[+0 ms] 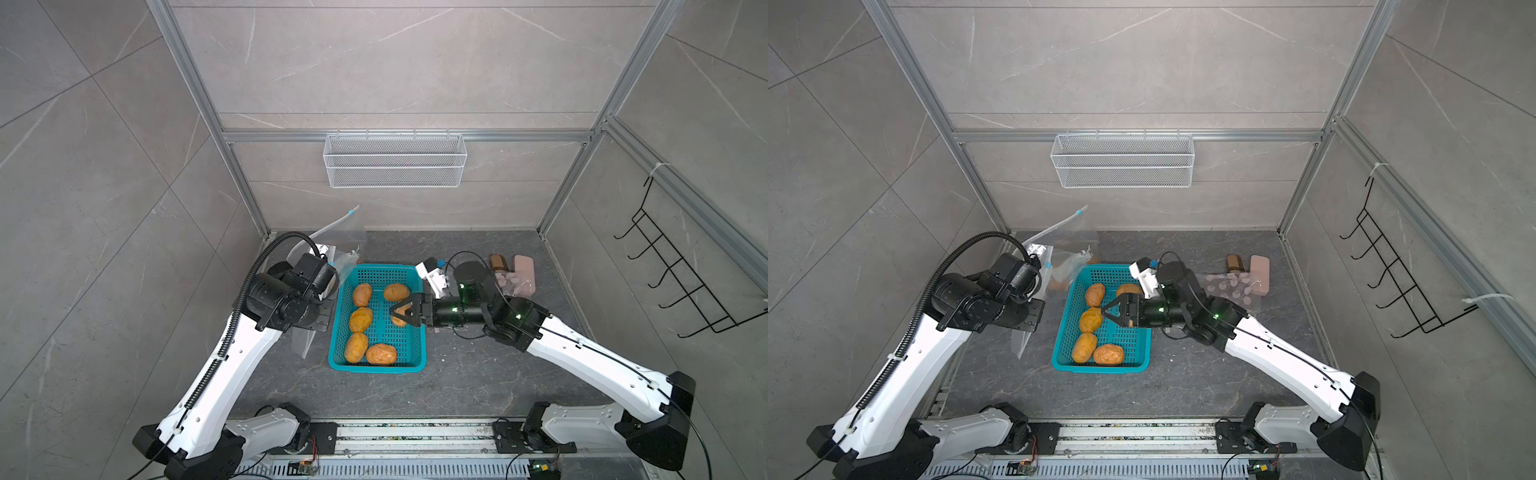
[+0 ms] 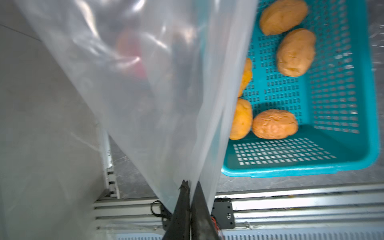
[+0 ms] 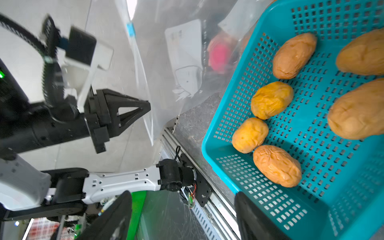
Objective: Put the potatoes into a zipper bag and zip it
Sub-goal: Open the zipper of the food storage bag.
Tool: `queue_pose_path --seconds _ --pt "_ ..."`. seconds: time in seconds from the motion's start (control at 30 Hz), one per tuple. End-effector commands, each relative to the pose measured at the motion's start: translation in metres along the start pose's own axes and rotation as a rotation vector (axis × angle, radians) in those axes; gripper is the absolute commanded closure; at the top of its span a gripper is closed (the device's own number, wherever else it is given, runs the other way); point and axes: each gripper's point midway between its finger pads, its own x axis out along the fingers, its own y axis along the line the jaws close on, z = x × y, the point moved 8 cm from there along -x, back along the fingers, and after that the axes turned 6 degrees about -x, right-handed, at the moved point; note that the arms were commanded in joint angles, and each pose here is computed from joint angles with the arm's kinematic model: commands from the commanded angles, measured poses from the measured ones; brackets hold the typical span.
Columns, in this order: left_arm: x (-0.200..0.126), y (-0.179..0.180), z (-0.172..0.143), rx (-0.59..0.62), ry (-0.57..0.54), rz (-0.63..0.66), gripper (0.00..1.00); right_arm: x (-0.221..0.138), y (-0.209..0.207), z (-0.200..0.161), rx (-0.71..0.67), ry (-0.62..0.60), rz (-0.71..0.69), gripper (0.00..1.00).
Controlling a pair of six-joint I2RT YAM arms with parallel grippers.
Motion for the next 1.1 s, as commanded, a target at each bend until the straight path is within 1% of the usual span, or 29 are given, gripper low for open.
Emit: queue_pose_path --seconds 0.0,0.13,0.27,0.37,0.63,0.7,0.87,0.97,1.07 --pt "-0.017 -0.017 0.007 -0.042 -0.063 -0.228 1.00 0.012 0.025 0.011 -0.136 -0.108 0.003 0.23" --pt "-0.026 -0.024 0.011 -0.023 -0.089 -0.315 1.00 0.032 0.041 0.011 -0.200 -0.128 0.034 0.27" --pt "-0.030 -0.029 0.013 -0.015 -0.099 -0.369 1.00 0.050 0.048 0.023 -0.220 -0.154 0.045 0.30" --pt "-0.033 -0.034 0.016 -0.009 -0.107 -0.422 1.00 0.064 0.054 0.028 -0.226 -0.146 0.051 0.31" --pt "-0.041 -0.035 0.016 -0.007 -0.128 -0.461 1.00 0.082 0.045 0.033 -0.245 -0.152 -0.053 0.39" --pt "-0.042 -0.034 0.016 -0.008 -0.132 -0.459 1.00 0.084 0.039 0.031 -0.245 -0.155 -0.088 0.43" --pt "-0.045 -0.034 0.015 -0.010 -0.143 -0.479 1.00 0.088 0.033 0.029 -0.256 -0.150 -0.117 0.53" --pt "-0.049 -0.035 0.014 -0.007 -0.159 -0.502 1.00 0.092 0.030 0.029 -0.265 -0.145 -0.133 0.61" --pt "-0.051 -0.035 0.013 -0.005 -0.162 -0.510 1.00 0.095 0.028 0.028 -0.273 -0.136 -0.148 0.65"
